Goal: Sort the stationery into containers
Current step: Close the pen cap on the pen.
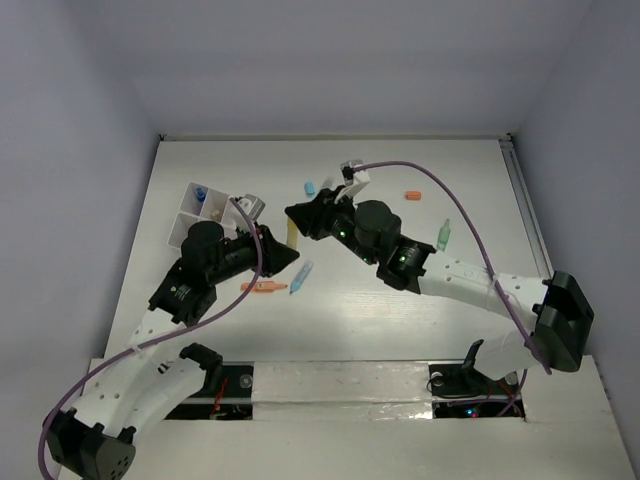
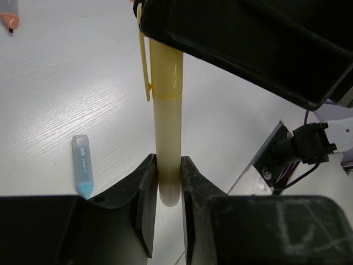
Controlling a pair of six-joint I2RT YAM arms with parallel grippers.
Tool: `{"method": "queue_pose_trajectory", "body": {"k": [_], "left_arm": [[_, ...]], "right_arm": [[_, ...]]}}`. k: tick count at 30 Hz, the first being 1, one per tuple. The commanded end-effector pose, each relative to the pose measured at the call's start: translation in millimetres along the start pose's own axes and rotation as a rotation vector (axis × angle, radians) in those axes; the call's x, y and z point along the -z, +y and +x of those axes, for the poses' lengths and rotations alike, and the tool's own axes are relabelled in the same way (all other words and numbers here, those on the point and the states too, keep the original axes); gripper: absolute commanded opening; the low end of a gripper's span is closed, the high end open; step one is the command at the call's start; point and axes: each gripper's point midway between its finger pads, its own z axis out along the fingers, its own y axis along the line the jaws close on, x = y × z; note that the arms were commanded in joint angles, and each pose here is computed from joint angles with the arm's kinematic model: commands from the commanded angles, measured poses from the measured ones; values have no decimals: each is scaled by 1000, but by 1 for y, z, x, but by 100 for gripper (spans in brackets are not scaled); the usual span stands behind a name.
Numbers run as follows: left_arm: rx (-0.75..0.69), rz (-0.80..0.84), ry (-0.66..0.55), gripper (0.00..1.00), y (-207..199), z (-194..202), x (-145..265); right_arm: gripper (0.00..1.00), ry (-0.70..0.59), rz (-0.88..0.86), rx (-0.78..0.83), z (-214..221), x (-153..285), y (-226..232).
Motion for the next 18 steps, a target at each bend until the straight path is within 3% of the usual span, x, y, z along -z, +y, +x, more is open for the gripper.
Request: {"method": "queue_pose_trajectory", "body": {"k": [1,7,18], "left_arm": [[-169,-23,-337,0,-22,-107,15],[-213,-18,-424,0,-38,-146,24],[-257,-44,-506,0,-52,-188,36]], "right_arm": [[0,339,-120,-16,93,34,13],[0,423,-130,-41,140,53,10],[0,528,-170,-124,188,74,9]]}}
